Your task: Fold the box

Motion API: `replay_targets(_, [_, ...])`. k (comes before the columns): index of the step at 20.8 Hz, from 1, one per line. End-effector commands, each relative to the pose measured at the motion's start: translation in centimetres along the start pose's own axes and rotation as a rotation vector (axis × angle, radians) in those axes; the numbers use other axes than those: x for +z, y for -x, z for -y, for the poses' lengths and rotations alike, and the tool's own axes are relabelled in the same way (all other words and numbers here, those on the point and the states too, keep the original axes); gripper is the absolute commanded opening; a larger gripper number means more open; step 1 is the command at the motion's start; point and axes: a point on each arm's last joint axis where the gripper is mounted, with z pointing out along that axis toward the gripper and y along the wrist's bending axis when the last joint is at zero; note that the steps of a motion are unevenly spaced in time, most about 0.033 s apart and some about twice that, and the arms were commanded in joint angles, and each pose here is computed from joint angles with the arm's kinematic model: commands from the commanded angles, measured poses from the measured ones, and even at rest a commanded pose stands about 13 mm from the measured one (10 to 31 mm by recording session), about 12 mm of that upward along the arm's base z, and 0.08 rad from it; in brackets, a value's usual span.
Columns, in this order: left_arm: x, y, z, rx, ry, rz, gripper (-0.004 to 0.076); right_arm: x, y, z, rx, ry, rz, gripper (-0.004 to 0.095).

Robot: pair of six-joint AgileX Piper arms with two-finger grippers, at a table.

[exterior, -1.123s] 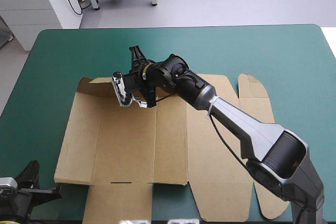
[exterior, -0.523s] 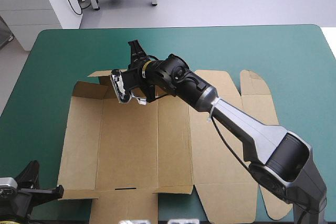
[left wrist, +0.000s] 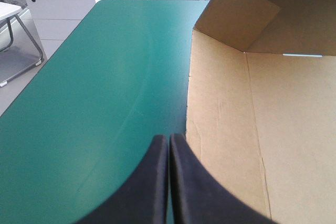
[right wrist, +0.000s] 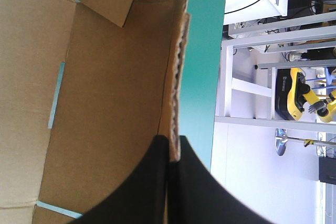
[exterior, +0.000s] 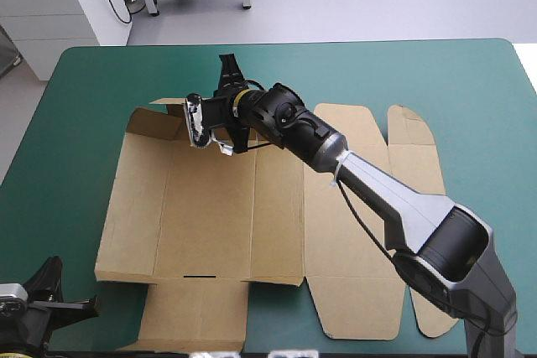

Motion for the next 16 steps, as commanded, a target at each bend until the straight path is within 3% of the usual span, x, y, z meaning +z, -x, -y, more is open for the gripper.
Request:
replay_targets(1, [-0.6,1.2,0.0,0.0,-0.008,0.103,-0.0008,-3.3,0.8,3.2,0.02,-0.161,0.072,-0.001])
replay_targets(3, [-0.6,1.2,0.0,0.0,-0.008,0.103,-0.0008,-3.3,0.8,3.2,0.023,-0.164,0.077,0.0018])
replay_targets(5, [-0.6,1.2,0.0,0.0,-0.007,0.101,-0.0008,-3.3,0.8,3.2,0.034,-0.161,0.08,0.0148])
replay_targets(8, [-0.6,1.2,0.0,0.0,-0.007,0.101,-0.0008,-3.4,0.9,3.4,0.092,-0.184,0.094,0.0494])
replay_targets(10, [-0.6,1.2,0.0,0.0,-0.007,0.101,-0.0008,-3.4,0.9,3.6,0.117,-0.207,0.093,0.059])
replay_targets(12, [-0.6,1.2,0.0,0.0,-0.007,0.101,-0.0008,-3.6,0.7,3.7,0.169,-0.209,0.076,0.0587])
replay_targets(14, [-0.6,1.3,0.0,0.001,-0.009,0.105,-0.0008,-3.9,0.3,3.5,0.264,-0.168,0.038,0.0504])
replay_targets(16, [-0.2,1.4,0.1,-0.002,-0.008,0.084,-0.0008,-5.0,0.0,3.5,0.331,-0.128,0.006,0.0227])
